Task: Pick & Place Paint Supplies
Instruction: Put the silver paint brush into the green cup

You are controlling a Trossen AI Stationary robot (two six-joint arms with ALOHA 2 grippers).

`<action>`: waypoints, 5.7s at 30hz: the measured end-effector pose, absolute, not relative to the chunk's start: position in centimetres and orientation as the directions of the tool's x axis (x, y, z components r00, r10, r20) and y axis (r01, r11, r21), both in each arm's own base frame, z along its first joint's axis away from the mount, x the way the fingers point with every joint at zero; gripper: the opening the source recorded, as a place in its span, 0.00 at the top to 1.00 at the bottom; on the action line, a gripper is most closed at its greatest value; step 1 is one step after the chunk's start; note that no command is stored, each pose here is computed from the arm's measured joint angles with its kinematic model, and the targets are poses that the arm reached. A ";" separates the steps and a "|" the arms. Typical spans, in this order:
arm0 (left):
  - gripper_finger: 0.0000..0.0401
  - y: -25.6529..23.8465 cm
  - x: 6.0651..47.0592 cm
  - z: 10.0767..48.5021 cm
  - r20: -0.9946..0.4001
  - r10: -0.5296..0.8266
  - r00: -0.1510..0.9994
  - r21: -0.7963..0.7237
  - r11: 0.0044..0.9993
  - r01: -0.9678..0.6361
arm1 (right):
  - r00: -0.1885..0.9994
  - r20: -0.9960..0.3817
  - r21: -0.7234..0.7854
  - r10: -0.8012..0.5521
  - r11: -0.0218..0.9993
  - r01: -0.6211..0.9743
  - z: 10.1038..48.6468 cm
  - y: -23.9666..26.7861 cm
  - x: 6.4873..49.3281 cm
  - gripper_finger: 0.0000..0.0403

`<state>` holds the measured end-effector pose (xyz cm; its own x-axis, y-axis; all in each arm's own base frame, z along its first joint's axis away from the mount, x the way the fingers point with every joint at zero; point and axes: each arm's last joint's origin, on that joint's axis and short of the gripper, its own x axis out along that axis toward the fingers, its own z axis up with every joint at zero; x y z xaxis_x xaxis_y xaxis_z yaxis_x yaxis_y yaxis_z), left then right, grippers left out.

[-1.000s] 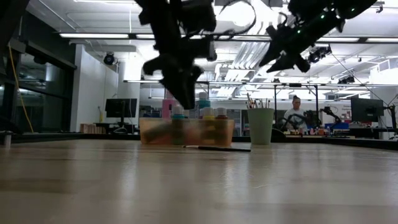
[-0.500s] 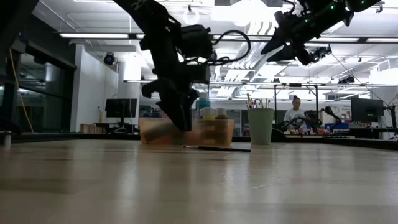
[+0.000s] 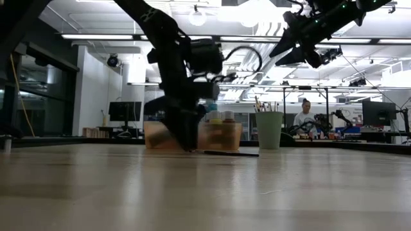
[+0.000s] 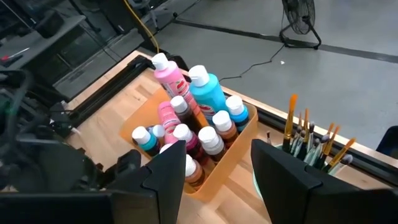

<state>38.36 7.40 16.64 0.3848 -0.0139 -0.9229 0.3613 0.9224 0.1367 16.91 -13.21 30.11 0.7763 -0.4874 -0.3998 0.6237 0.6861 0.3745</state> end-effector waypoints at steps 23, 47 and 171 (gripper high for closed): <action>0.72 7.2 38.5 15.7 -0.929 -0.070 0.364 0.065 0.936 0.345 | 0.779 -0.400 0.373 -0.482 0.691 0.619 30.1 -13.0 17.0 0.56; 1.00 7.3 38.7 17.2 -0.954 0.099 0.281 0.191 0.927 0.321 | 0.855 -0.389 0.451 -0.342 0.739 0.501 30.1 -12.6 17.3 0.56; 0.89 7.9 42.3 30.4 -0.705 0.083 0.705 0.030 0.996 -0.088 | 0.589 0.080 0.371 -0.804 0.573 0.731 24.7 -18.8 18.3 0.97</action>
<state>42.27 7.94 30.42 0.7046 0.0834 -0.7046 -0.0875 0.9957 0.0303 18.28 -18.84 24.65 0.5893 -0.8039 0.0802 0.7310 0.5728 0.3709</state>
